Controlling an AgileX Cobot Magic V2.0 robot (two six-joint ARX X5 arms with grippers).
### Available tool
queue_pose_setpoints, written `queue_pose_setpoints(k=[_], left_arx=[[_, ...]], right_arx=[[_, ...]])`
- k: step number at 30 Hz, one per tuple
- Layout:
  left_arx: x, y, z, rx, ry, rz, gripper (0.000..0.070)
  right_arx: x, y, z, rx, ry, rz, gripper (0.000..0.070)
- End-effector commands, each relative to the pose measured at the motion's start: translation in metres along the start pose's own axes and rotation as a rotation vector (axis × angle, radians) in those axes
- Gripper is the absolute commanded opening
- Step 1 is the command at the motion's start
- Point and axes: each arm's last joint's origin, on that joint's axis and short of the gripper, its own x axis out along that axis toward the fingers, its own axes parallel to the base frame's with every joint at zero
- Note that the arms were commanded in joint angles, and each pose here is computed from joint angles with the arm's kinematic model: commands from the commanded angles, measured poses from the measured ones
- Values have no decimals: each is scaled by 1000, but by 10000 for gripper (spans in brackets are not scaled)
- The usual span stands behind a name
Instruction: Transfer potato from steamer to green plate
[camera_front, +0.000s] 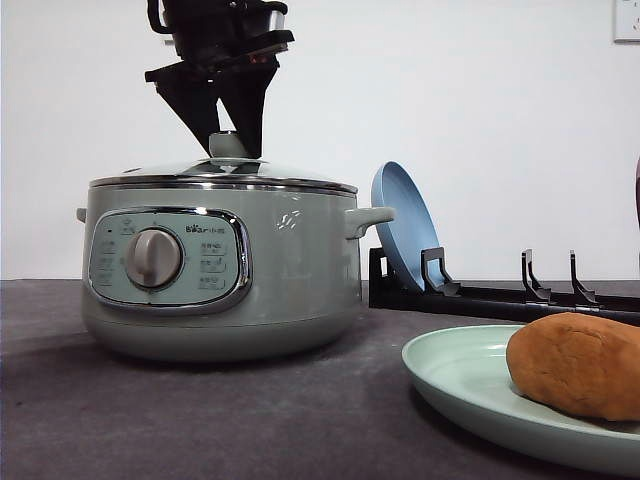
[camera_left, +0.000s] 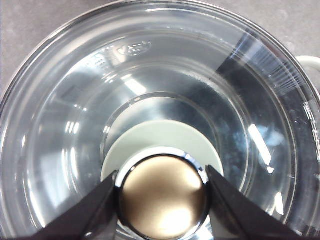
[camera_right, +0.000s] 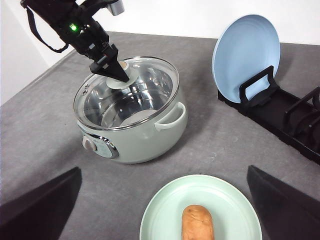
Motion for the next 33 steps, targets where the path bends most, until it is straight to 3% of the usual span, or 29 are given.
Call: queue_pose_setpoints(k=[1,17,27,33], left_arx=[[17,-7,3,80,46,-38,9],[17,-6,3,92,42,-37,10],[16,9,0,69,54,-29,9],[16,12,0,62,24,-145,9]], right_arx=[[-2,1,4,-5,-15,6,700],[-2,1,3,-4,-4,5,700],[-2,1,2,-4,3,5,700],[-2,1,2,-11,3,5,700]])
